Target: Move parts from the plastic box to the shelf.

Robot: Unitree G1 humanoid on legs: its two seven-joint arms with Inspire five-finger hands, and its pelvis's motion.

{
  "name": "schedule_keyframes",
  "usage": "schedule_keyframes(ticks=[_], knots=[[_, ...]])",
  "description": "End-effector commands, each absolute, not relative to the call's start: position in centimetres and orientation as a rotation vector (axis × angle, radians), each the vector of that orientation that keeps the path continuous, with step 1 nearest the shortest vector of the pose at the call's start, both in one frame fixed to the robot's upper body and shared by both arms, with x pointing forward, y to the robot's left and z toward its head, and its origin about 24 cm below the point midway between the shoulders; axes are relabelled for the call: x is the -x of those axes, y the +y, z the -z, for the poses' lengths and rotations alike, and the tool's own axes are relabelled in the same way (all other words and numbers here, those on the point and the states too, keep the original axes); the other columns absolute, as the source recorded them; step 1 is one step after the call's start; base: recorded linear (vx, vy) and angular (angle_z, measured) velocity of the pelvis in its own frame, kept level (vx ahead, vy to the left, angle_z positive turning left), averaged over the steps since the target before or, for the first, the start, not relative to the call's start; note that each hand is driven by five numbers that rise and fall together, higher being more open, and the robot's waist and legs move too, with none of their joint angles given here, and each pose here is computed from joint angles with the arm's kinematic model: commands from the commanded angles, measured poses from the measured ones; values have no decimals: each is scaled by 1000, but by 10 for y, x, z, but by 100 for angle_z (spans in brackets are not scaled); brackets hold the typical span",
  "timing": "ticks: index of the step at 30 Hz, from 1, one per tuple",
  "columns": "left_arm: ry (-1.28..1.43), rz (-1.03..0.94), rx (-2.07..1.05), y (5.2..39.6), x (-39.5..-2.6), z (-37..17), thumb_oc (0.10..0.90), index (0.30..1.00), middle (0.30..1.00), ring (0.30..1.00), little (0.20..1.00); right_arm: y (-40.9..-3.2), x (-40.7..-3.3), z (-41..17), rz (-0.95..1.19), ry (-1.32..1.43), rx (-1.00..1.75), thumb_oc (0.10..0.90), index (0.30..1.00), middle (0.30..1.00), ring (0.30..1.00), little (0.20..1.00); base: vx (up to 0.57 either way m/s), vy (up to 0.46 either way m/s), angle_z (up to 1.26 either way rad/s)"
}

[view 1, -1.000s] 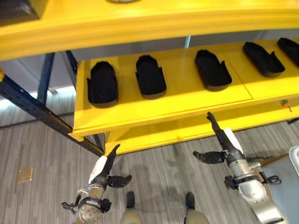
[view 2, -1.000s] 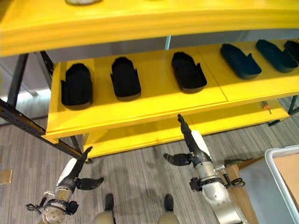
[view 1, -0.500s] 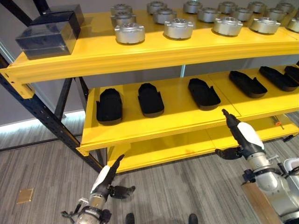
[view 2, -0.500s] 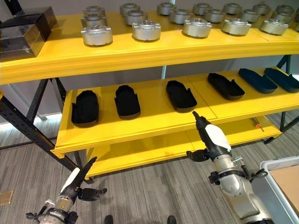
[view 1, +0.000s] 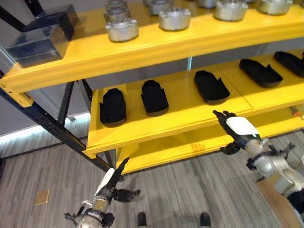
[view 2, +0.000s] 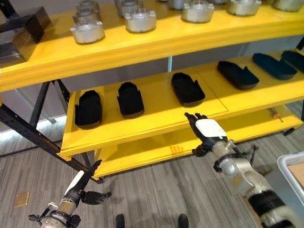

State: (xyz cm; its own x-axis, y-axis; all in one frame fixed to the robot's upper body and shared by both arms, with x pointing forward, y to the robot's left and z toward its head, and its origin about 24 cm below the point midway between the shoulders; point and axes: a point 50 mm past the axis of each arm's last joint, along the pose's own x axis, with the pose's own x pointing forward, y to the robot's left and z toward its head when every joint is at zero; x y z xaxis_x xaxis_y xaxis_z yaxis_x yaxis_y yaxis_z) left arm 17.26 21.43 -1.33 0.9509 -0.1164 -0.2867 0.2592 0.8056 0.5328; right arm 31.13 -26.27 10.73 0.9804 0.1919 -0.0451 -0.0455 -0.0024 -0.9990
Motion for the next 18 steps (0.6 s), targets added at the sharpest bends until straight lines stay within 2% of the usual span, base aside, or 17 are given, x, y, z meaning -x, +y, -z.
schedule_keyframes(ticks=[1,8,18], knots=[[27,169,-627,221,-194,-27,900,1000,1000,1000,1000,-246,-337,-179,-35,-385,1649,900,1000,1000,1000,1000,-71,-22,-1],[8,131,-637,225,-201,-32,900,1000,1000,1000,1000,-249,-350,-224,59,-454,1816,900,1000,1000,1000,1000,-42,-16,-3],[-18,72,-665,232,-208,-38,900,1000,1000,1000,1000,-255,-341,-284,212,-572,2016,900,1000,1000,1000,1000,5,-6,-3]])
